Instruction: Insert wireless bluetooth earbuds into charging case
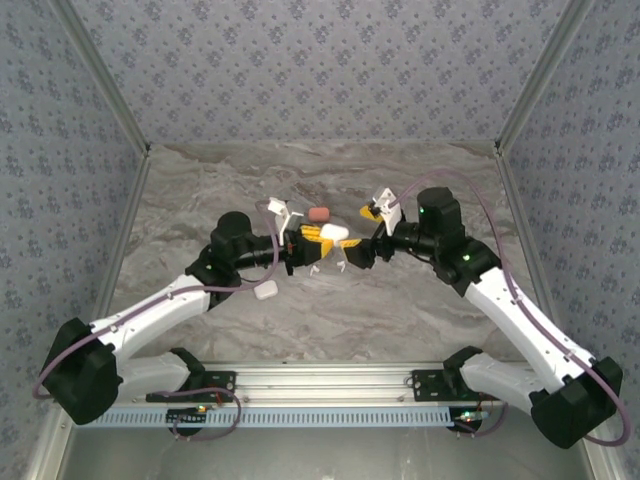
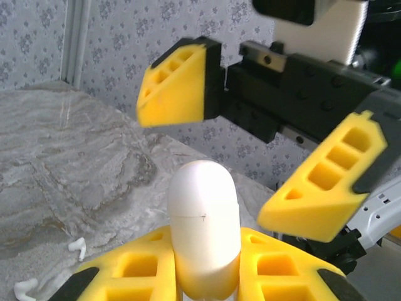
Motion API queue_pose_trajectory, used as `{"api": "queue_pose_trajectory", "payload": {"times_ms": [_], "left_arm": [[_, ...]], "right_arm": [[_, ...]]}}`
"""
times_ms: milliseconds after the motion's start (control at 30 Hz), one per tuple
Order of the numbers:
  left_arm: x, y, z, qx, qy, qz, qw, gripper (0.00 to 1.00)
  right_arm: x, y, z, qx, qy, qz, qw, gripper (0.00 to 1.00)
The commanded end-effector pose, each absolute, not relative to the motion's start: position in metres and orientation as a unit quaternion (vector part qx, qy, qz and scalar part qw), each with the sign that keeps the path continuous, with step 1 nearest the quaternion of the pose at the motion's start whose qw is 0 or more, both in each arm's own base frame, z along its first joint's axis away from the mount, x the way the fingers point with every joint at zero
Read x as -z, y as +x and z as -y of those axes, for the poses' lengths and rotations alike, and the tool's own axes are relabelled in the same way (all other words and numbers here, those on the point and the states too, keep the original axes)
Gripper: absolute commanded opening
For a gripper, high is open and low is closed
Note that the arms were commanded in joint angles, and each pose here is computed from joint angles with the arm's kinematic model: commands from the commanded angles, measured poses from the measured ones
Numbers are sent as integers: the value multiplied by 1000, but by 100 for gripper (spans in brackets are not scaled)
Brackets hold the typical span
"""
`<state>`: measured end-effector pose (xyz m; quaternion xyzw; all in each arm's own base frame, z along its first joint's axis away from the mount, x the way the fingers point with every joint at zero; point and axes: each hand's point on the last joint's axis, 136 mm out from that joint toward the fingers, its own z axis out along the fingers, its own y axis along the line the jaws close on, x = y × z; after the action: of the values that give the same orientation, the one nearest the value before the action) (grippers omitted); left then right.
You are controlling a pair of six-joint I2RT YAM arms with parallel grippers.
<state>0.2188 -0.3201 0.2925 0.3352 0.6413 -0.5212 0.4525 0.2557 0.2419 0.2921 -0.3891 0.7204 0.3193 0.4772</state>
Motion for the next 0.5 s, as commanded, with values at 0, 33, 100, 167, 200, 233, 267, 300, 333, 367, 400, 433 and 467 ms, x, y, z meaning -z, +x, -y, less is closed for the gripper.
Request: {"api": "queue_pose_trajectory", "payload": {"times_ms": [0,33,100,167,200,233,267,300,333,367,400,433,467], "left_arm": [[-313,212,319,516,356,-606,490,1],[-312,211,319,516,357,-606,489,1],[-311,211,319,513,360,-606,490,0],[-310,210,319,511,363,-606,490,0],[-309,210,319,509,364,-606,490,0],[-309,210,319,508,366,-606,490,0],[-309,210,319,508,367,-606,490,0],[-309,210,319,507,367,-606,490,0],[-308,210,319,507,368,-606,490,0],[-308,210,320,507,369,-607,489,0],[-308,210,320,506,370,-606,490,0],[-307,210,320,505,372,-606,490,0],[-307,210,320,505,372,-606,490,0]], "right_arm": [[-304,263,-244,-337,-368,-721,481,93],[-304,266,-244,-337,-363,-724,480,91],[-304,270,-242,-335,-356,-727,482,89],[-306,273,-240,-336,-349,-729,484,86],[-307,274,-239,-337,-346,-729,485,85],[-308,275,-238,-337,-345,-729,486,85],[-309,276,-237,-336,-343,-729,487,84],[-310,278,-236,-335,-340,-730,488,83],[-310,279,-234,-335,-338,-732,487,82],[-310,281,-234,-334,-336,-734,487,82],[-310,283,-232,-333,-333,-736,486,81],[-311,284,-232,-333,-332,-736,487,81],[-311,286,-232,-333,-329,-738,486,80]]}}
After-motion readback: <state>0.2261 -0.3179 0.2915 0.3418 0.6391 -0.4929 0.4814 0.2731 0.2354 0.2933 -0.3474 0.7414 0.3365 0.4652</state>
